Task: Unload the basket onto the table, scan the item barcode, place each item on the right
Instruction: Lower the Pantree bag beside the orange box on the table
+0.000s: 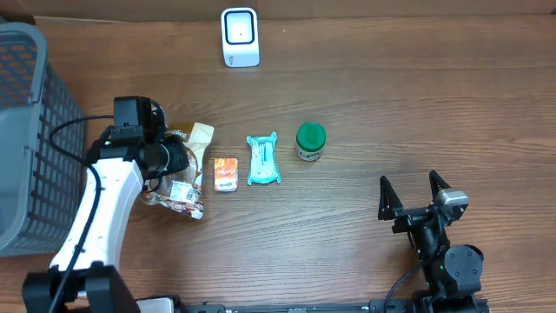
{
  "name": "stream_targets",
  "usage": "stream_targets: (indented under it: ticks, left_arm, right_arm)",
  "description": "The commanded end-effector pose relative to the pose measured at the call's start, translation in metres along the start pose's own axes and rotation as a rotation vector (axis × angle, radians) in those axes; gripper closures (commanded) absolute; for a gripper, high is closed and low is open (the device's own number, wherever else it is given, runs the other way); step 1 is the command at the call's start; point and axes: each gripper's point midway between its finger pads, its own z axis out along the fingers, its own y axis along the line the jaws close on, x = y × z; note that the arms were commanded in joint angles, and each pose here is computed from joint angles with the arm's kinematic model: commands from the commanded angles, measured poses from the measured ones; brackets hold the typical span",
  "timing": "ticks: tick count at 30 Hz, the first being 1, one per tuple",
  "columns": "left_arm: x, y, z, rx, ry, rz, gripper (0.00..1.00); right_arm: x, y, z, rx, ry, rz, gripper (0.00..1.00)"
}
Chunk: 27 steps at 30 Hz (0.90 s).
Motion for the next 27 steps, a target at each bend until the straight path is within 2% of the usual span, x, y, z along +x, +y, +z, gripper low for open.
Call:
stream_targets:
  ticks: [1, 5, 12, 18, 27]
  left_arm:
    - [0.010, 0.005, 0.023, -0.030, 0.062, -0.052, 0.96]
    - [0.014, 0.006, 0.046, -0.039, 0.105, -0.109, 0.96]
    - [0.029, -0.015, 0.079, -0.013, 0.170, -0.060, 0.96]
    - [0.029, -0.034, 0.083, 0.011, 0.154, -0.008, 0.96]
    - [0.032, -0.045, 0.083, 0.059, 0.171, -0.073, 0.95]
  right_arm:
    - [0.002, -0.001, 0.000, 0.002, -0.005, 0.001, 0.00]
    - [0.002, -0.001, 0.000, 0.002, -0.005, 0.001, 0.00]
    - [0.001, -0.001, 0.000, 0.002, -0.005, 0.001, 0.00]
    - [0.002, -0.001, 0.000, 0.002, -0.005, 0.001, 0.00]
    - [0.002, -0.001, 0.000, 0.002, -0.005, 0.001, 0.00]
